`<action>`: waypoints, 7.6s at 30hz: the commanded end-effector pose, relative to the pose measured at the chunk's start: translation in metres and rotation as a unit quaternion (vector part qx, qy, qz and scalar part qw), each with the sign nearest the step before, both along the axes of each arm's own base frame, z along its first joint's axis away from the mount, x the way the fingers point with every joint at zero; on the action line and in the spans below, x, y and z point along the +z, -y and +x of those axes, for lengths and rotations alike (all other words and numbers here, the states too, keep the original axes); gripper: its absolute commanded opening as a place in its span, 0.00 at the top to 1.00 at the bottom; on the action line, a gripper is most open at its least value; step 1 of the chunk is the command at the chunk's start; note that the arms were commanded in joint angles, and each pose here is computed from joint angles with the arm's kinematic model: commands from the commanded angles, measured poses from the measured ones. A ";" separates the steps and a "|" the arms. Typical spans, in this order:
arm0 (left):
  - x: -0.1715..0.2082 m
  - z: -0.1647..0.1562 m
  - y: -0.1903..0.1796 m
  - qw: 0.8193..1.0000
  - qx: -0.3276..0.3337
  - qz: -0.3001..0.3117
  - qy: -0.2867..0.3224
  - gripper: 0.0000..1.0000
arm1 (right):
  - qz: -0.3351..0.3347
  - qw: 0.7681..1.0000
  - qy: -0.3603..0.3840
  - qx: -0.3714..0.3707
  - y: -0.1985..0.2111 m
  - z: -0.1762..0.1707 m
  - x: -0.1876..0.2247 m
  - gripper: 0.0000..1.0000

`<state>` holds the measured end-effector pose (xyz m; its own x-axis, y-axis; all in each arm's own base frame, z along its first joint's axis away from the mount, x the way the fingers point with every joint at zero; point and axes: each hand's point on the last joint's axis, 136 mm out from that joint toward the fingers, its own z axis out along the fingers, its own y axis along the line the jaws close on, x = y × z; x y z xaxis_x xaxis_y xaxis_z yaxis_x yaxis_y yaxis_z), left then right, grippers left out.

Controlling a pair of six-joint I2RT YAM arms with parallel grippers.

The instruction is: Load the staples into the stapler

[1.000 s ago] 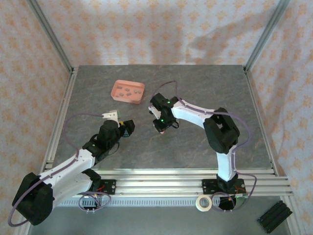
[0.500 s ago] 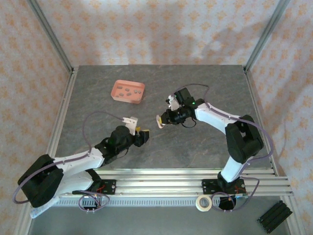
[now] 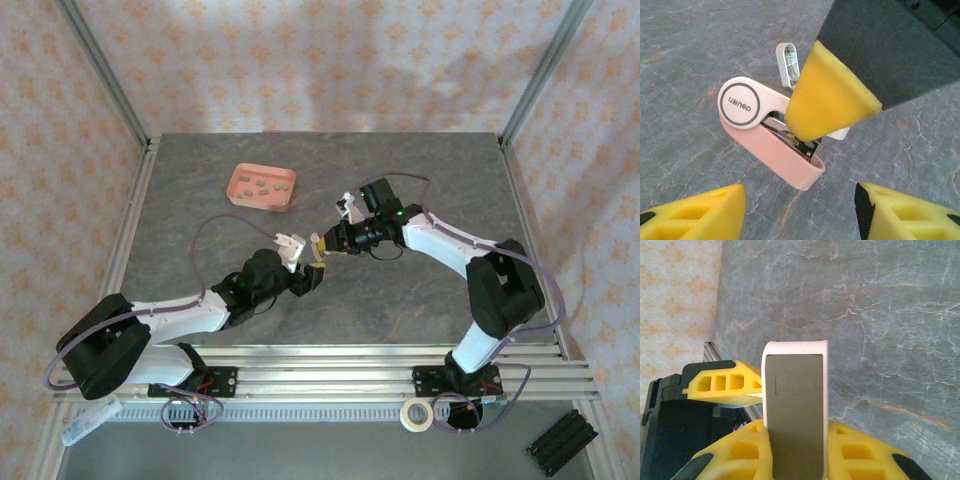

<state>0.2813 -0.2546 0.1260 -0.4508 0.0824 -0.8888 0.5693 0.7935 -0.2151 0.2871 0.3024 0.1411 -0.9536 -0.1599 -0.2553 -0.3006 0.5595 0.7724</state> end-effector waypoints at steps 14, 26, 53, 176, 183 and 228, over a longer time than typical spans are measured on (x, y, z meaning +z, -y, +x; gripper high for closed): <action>0.015 0.022 -0.026 0.994 0.084 0.034 0.060 0.43 | 0.047 0.999 0.008 0.026 0.007 -0.017 0.033 1.00; 0.019 0.025 -0.027 0.996 0.056 0.029 0.061 0.40 | 0.038 0.999 0.009 0.007 0.010 -0.012 0.035 1.00; 0.039 0.004 0.008 0.975 -0.075 0.002 0.209 0.26 | 0.067 0.997 0.035 0.022 0.004 -0.021 0.047 1.00; 0.044 0.002 -0.022 0.933 -0.123 0.180 0.285 0.73 | 0.123 0.986 -0.042 0.101 0.008 -0.064 0.055 1.00; 0.041 -0.006 -0.033 0.947 -0.122 0.196 0.222 0.81 | 0.102 0.991 -0.023 0.078 0.009 -0.054 0.051 0.97; 0.024 -0.037 -0.090 0.782 -0.228 0.517 -0.262 0.81 | -0.026 0.965 0.093 -0.245 0.124 0.015 0.027 0.51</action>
<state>0.2485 -0.1700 0.1452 -0.4960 0.8679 -0.0265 0.8619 0.4958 0.1064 0.3009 0.1845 0.1641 -0.8724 0.2781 -0.4019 -0.1113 0.6876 0.7175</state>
